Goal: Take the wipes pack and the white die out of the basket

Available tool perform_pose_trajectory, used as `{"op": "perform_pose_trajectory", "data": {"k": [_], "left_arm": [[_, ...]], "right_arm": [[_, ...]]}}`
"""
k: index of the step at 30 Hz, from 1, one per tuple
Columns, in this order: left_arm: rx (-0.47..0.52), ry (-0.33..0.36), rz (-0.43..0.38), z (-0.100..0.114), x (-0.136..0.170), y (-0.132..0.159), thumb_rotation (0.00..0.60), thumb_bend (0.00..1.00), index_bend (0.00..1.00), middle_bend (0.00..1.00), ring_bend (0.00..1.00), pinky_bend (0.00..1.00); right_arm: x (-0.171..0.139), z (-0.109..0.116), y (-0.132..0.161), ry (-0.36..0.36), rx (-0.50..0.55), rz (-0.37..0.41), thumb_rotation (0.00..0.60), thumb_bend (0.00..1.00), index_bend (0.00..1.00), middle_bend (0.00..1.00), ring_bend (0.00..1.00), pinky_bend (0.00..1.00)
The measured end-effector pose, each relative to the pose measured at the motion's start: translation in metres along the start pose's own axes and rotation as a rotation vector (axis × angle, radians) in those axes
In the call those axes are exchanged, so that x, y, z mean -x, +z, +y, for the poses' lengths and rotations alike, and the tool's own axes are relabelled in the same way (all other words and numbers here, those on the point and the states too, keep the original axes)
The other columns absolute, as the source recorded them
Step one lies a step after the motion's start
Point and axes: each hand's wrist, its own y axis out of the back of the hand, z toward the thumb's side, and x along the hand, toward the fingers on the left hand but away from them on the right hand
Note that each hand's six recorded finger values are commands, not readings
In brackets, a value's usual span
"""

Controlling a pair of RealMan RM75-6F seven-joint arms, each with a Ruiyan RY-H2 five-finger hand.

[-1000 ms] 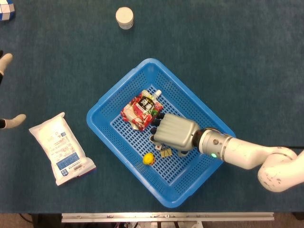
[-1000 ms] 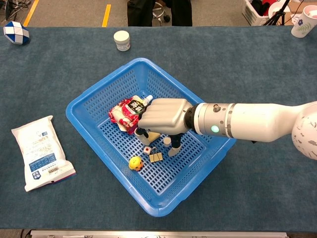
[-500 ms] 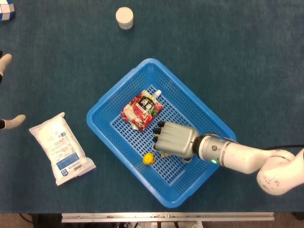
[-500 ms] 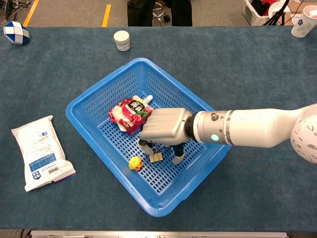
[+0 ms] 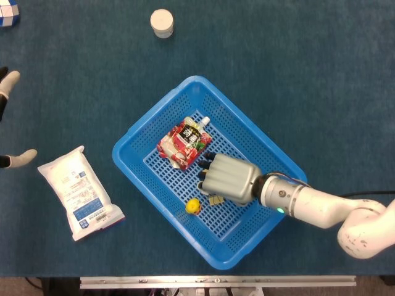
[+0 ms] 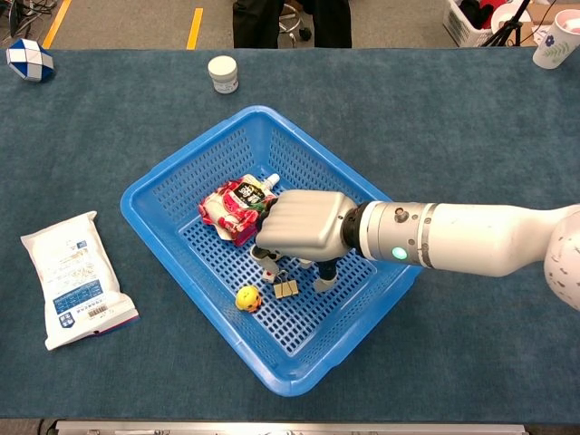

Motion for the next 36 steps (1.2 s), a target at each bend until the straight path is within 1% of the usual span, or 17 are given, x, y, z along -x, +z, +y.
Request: {"op": "perform_pose_trajectory", "data": {"k": [3,6,7,9,12,18,23,32,36], "left_arm": [[0.0,0.001,0.002,0.001,0.001,-0.001,0.6,0.0,0.0,0.0,0.0,0.0],[0.0,0.004,0.005,0.002,0.001,-0.002,0.6,0.0,0.0,0.0,0.0,0.0],[0.001,0.005,0.006,0.002,0.001,-0.002,0.6,0.0,0.0,0.0,0.0,0.0],[0.001,0.006,0.008,0.002,0.002,-0.004,0.6,0.0,0.0,0.0,0.0,0.0],[0.001,0.008,0.01,0.003,0.004,-0.005,0.6,0.0,0.0,0.0,0.0,0.0],[0.003,0.008,0.011,0.003,0.006,-0.007,0.6,0.0,0.0,0.0,0.0,0.0],[0.004,0.007,0.005,0.002,0.006,-0.007,0.6,0.0,0.0,0.0,0.0,0.0],[0.001,0.0,0.001,0.001,0.005,-0.005,0.6,0.0,0.0,0.0,0.0,0.0],[0.006,-0.006,0.0,0.0,0.004,-0.005,0.6,0.0,0.0,0.0,0.0,0.0]], "right_arm": [[0.003,0.0,-0.002,-0.004,-0.002,-0.019,0.6,0.16,0.43,0.39,0.2,0.2],[0.007,0.0,-0.001,0.004,-0.009,-0.022,0.6,0.24,0.43,0.39,0.2,0.2],[0.007,0.0,0.0,0.006,-0.014,-0.022,0.6,0.24,0.43,0.39,0.2,0.2],[0.009,-0.001,0.001,0.012,-0.025,-0.021,0.6,0.25,0.44,0.39,0.2,0.2],[0.012,-0.001,0.004,0.019,-0.035,-0.021,0.6,0.25,0.47,0.39,0.2,0.2],[0.013,-0.003,0.006,0.031,-0.043,-0.024,0.6,0.26,0.49,0.39,0.2,0.2],[0.012,-0.006,0.007,0.042,-0.048,-0.026,0.6,0.32,0.52,0.39,0.2,0.2],[0.01,-0.007,0.005,0.045,-0.059,-0.034,0.6,0.33,0.52,0.39,0.2,0.2],[0.011,-0.003,0.005,0.033,-0.053,-0.038,0.6,0.33,0.52,0.39,0.2,0.2]]}}
